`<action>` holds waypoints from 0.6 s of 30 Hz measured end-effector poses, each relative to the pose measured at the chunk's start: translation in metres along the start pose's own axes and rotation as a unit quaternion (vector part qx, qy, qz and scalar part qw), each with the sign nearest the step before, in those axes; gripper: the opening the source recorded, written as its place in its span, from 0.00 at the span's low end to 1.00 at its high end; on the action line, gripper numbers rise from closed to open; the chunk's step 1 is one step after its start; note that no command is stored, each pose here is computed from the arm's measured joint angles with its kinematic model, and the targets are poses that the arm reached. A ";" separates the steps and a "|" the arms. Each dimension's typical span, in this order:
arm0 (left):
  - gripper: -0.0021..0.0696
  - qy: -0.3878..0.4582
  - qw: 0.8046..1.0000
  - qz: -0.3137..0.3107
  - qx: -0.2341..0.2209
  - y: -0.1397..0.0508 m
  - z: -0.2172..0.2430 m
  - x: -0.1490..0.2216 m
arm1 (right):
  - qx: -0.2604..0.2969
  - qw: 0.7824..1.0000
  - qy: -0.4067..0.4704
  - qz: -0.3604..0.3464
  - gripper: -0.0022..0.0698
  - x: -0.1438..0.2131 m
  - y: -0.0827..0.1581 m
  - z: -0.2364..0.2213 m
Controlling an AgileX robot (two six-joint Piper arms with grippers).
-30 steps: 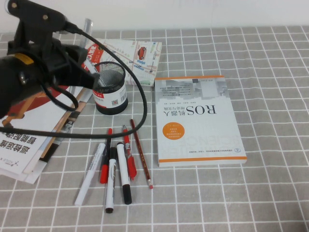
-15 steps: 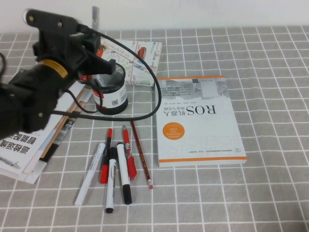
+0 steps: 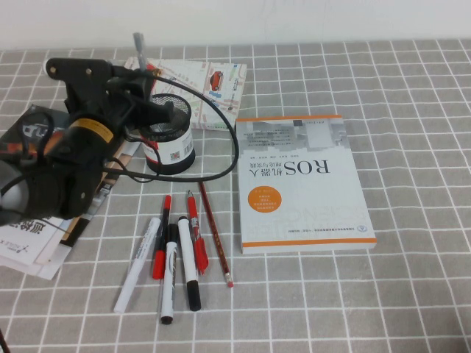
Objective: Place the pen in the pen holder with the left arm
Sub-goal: Place the pen onto the pen holder
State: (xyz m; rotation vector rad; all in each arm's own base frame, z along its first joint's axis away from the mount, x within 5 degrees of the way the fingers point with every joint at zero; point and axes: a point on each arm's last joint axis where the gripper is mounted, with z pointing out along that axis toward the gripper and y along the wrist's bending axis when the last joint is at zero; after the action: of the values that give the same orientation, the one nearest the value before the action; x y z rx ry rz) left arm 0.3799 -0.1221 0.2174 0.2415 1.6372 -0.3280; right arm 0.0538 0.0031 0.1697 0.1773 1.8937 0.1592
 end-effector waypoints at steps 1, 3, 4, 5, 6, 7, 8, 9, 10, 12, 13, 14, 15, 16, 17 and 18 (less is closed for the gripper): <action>0.09 0.001 1.000 -0.002 -0.001 0.001 0.001 0.002 | 0.000 1.000 0.000 0.000 0.01 0.000 0.000 0.000; 0.09 0.003 1.000 -0.005 -0.002 0.002 0.002 0.005 | 0.000 1.000 0.000 0.000 0.01 0.000 0.000 0.000; 0.09 0.004 1.000 -0.006 -0.002 0.002 0.003 0.006 | 0.000 1.000 0.000 0.000 0.01 0.000 0.000 0.000; 0.09 0.004 1.000 -0.005 -0.001 0.002 0.003 0.007 | 0.000 1.000 0.000 0.000 0.01 0.000 0.000 0.000; 0.10 0.007 1.000 -0.005 -0.001 0.002 0.004 0.007 | 0.000 1.000 0.000 0.000 0.01 0.000 0.000 0.000; 0.10 0.008 1.000 -0.004 -0.001 0.002 0.005 0.006 | 0.000 1.000 0.000 0.000 0.01 0.000 0.000 0.000; 0.11 0.010 1.000 -0.004 -0.001 0.002 0.006 0.005 | 0.000 1.000 0.000 0.000 0.01 0.000 0.000 0.000; 0.13 0.010 1.000 -0.003 -0.001 0.002 0.006 0.004 | 0.000 1.000 0.000 0.000 0.01 0.000 0.000 0.000; 0.16 0.012 1.000 -0.003 -0.002 0.002 0.007 0.004 | 0.000 1.000 0.000 0.000 0.01 0.000 0.000 0.000; 0.24 0.014 1.000 -0.003 -0.002 0.002 0.008 0.004 | 0.000 1.000 0.000 0.000 0.01 0.000 0.000 0.000; 0.29 0.017 1.000 -0.002 -0.003 0.002 0.008 0.004 | 0.000 1.000 0.000 0.000 0.01 0.000 0.000 0.000; 0.34 0.019 1.000 -0.002 -0.003 0.002 0.008 0.005 | 0.000 1.000 0.000 0.000 0.01 0.000 0.000 0.000; 0.37 0.020 1.000 -0.002 -0.003 0.002 0.008 0.005 | 0.000 1.000 0.000 0.000 0.01 0.000 0.000 0.000; 0.39 0.020 1.000 -0.002 -0.003 0.002 0.008 0.005 | 0.000 1.000 0.000 0.000 0.01 0.000 0.000 0.000; 0.42 0.022 1.000 -0.002 -0.003 0.002 0.008 0.005 | 0.000 1.000 0.000 0.000 0.01 0.000 0.000 0.000; 0.43 0.022 1.000 -0.002 -0.003 0.002 0.008 0.005 | 0.000 1.000 0.000 0.000 0.01 0.000 0.000 0.000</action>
State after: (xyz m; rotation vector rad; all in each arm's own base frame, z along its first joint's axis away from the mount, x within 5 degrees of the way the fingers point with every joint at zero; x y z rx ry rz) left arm 0.3874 -0.1228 0.2114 0.2414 1.6822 -0.3225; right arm 0.0538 0.0031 0.1697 0.1773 1.8937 0.1592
